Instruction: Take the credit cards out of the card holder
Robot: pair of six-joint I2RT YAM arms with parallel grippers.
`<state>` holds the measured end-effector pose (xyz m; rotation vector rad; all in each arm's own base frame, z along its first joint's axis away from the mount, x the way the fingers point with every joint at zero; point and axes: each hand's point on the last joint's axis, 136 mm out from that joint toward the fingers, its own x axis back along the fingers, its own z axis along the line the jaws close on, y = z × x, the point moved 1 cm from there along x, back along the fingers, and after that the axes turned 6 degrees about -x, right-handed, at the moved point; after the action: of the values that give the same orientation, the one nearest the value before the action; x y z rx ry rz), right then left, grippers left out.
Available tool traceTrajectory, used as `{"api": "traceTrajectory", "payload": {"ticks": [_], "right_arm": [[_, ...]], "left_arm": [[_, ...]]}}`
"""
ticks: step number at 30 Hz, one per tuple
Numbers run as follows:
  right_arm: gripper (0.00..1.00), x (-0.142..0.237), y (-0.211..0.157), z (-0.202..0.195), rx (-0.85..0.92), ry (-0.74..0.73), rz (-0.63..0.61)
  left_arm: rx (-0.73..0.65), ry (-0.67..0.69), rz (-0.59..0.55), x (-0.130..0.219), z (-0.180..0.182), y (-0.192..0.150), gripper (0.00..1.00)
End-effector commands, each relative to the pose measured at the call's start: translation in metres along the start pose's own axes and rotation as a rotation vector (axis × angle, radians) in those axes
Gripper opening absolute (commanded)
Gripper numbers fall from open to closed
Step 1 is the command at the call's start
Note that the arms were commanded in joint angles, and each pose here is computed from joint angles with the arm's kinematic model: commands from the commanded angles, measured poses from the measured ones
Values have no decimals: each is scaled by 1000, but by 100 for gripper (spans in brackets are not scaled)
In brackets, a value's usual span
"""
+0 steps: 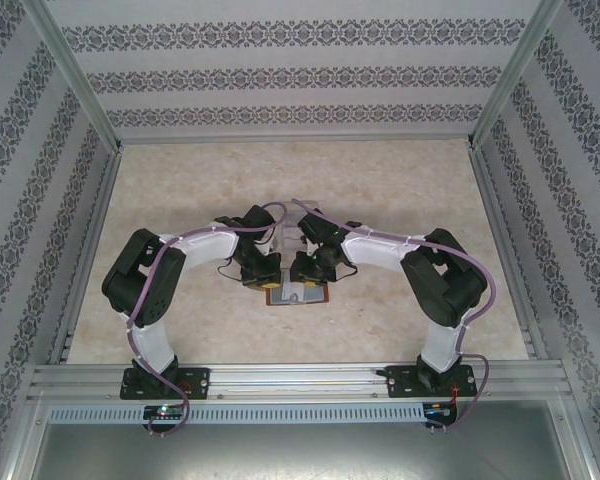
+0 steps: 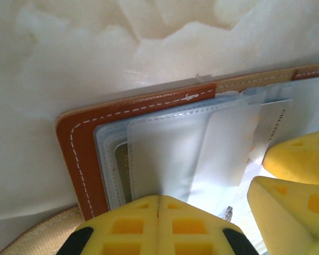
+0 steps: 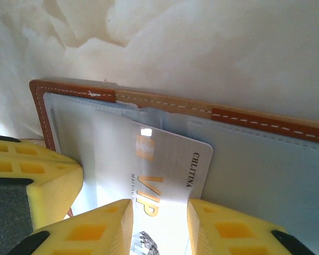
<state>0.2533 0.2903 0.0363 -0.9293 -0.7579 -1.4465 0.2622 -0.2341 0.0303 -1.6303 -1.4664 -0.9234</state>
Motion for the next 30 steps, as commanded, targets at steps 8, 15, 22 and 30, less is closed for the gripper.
{"api": "traceTrajectory", "payload": {"ticks": [8,15,22,30], "right_arm": [[35,16,-1,2,-19,29,-33],[35,11,-4,-7,-36,2,-15],[36,7,-4,-16,-37,-42,-12],[36,6,-5,-16,-36,-43,-6]], "left_arm": [[54,239,152,-29,55,-41,0],[53,239,151,-29,54,-40,0],[51,239,153,-30,54,-40,0],[51,242,159,-31,54,-41,0]]}}
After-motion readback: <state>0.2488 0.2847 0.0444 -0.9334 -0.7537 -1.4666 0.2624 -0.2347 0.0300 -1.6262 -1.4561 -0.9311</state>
